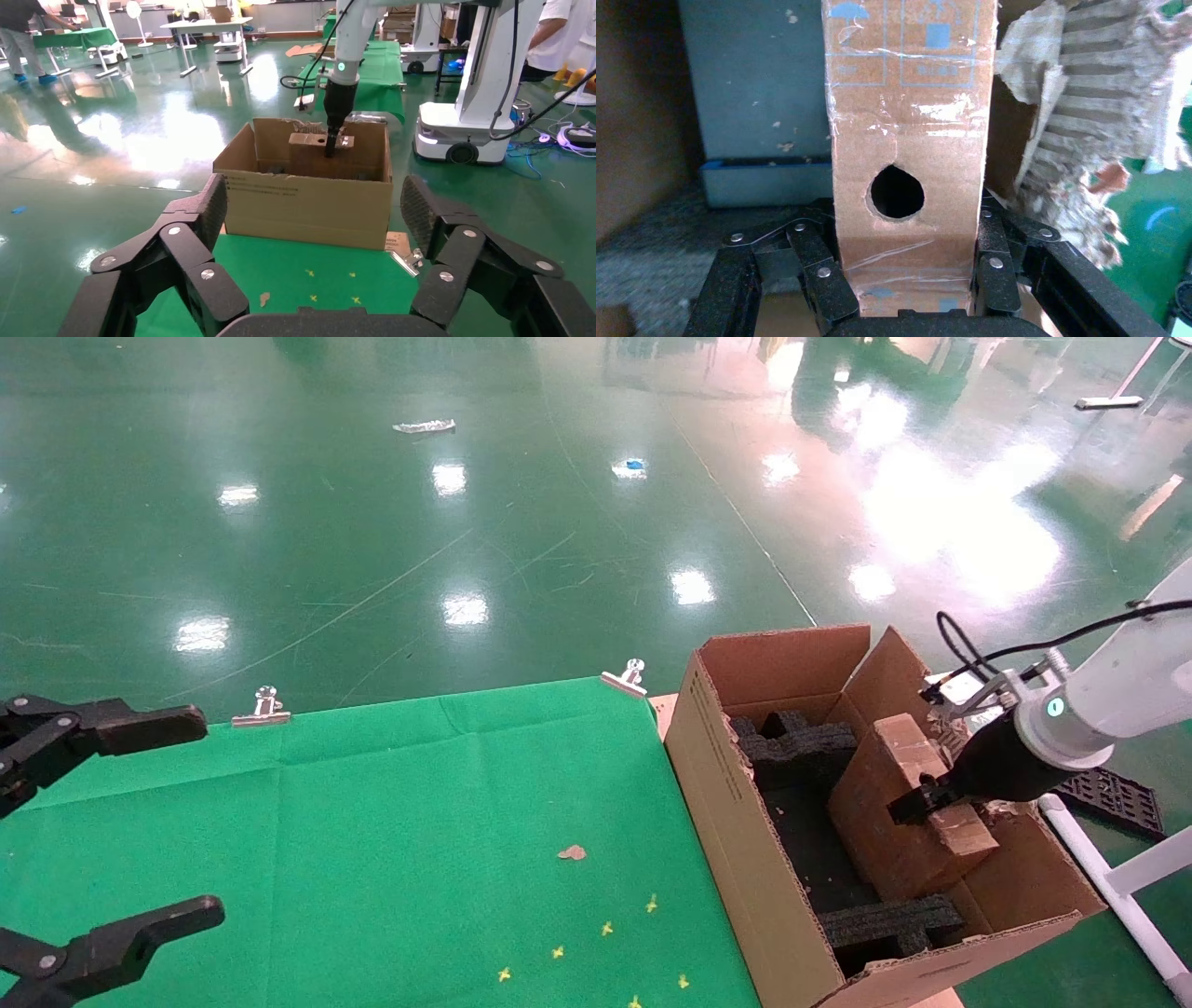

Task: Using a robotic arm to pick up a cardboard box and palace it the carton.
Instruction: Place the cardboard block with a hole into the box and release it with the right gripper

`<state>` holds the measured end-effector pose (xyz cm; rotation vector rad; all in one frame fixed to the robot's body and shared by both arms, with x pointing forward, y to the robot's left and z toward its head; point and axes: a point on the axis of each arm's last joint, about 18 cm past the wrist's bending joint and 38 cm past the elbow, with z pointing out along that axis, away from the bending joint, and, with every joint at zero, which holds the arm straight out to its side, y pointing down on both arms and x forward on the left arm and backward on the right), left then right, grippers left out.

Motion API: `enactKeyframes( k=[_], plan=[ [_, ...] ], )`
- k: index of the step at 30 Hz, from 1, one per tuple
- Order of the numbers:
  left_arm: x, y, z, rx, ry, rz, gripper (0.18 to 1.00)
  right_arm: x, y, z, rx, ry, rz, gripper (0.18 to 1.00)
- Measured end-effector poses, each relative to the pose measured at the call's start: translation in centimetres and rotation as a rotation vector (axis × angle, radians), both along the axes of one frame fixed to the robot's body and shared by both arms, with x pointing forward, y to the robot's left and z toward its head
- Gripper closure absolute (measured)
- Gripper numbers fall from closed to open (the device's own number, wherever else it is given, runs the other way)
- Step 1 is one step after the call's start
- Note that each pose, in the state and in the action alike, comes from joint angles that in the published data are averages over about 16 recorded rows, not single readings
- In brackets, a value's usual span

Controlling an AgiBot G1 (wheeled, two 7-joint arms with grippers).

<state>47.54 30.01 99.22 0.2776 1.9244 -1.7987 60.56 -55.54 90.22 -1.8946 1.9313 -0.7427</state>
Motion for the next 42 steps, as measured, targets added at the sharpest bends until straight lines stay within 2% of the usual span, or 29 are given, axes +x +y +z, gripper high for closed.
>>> enactKeyframes(
  k=[4,10,22,28,34,42],
  plan=[
    [0.0,0.0,0.0,0.0,0.0,0.0,0.291,0.9,0.3,-1.9,-0.01,0.0,0.008,0.869],
    [0.0,0.0,0.0,0.0,0.0,0.0,0.228,1.9,0.7,-4.2,-0.021,-0.007,0.029,0.874],
    [0.0,0.0,0.0,0.0,0.0,0.0,0.185,2.3,0.9,-5.3,-0.04,0.006,0.057,0.873],
    [0.0,0.0,0.0,0.0,0.0,0.0,0.184,2.1,0.9,-5.3,-0.046,0.019,0.051,0.845],
    [0.0,0.0,0.0,0.0,0.0,0.0,0.184,2.1,0.8,-5.3,-0.051,0.029,0.045,0.786],
    [0.0,0.0,0.0,0.0,0.0,0.0,0.184,2.1,0.8,-5.2,-0.056,0.035,0.043,0.641]
  ],
)
